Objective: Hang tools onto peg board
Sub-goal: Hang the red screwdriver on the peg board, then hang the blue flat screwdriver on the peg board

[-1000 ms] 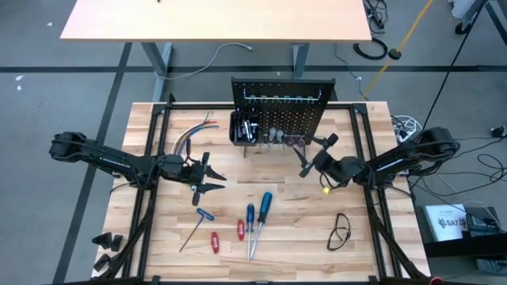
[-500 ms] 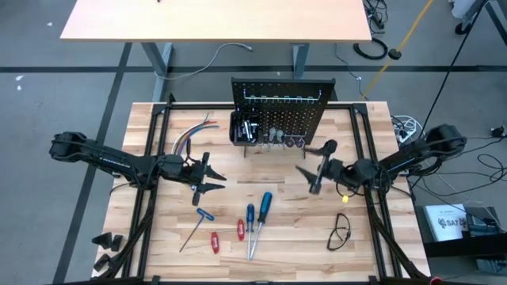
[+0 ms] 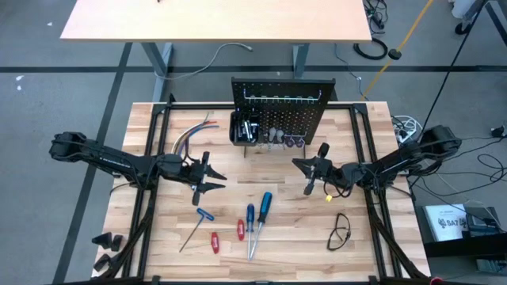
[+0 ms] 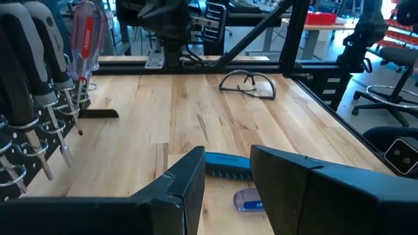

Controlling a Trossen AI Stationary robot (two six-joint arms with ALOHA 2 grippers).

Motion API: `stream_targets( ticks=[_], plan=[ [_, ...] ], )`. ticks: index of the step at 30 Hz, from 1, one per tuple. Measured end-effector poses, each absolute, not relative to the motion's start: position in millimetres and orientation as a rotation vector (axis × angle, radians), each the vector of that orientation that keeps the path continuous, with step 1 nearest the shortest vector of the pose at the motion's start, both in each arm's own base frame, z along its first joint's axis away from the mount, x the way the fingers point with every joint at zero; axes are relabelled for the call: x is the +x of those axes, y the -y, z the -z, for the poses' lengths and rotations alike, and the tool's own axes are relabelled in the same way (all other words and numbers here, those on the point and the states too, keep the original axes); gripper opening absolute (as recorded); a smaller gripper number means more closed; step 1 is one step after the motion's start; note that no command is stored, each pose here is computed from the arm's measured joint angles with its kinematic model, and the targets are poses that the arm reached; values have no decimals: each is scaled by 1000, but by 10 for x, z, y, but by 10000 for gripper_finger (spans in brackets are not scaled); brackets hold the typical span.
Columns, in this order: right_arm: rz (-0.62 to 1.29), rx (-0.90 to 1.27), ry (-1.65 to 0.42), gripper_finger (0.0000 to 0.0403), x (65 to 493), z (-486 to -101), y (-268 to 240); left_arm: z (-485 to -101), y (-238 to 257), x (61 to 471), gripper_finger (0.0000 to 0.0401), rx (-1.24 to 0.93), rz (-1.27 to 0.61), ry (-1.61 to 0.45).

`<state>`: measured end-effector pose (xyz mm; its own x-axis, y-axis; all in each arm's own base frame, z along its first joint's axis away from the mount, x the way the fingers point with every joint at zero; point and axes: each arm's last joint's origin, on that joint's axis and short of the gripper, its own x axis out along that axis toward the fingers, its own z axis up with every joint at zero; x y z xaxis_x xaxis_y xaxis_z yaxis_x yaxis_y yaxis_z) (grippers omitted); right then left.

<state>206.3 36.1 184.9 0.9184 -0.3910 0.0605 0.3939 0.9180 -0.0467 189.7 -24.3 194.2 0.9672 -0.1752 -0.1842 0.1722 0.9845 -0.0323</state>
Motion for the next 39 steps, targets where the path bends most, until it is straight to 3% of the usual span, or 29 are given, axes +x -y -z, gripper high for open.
stream_targets(
  ticks=[10, 20, 25, 39],
  plan=[
    [435, -124, -35, 1, 2483, -1866, -238, -1942, 243, 1897, 130, -16, 176, -189],
    [752, -272, -121, 0, 2593, -1956, -156, -1933, 250, 1894, 130, -19, 202, -198],
    [793, -338, -148, 0, 2596, -1974, -51, -1934, 250, 1894, 130, -18, 202, -198],
    [632, -602, -139, 0, 2558, -2159, 13, -1935, 250, 1894, 130, -20, 202, -196]
  ],
)
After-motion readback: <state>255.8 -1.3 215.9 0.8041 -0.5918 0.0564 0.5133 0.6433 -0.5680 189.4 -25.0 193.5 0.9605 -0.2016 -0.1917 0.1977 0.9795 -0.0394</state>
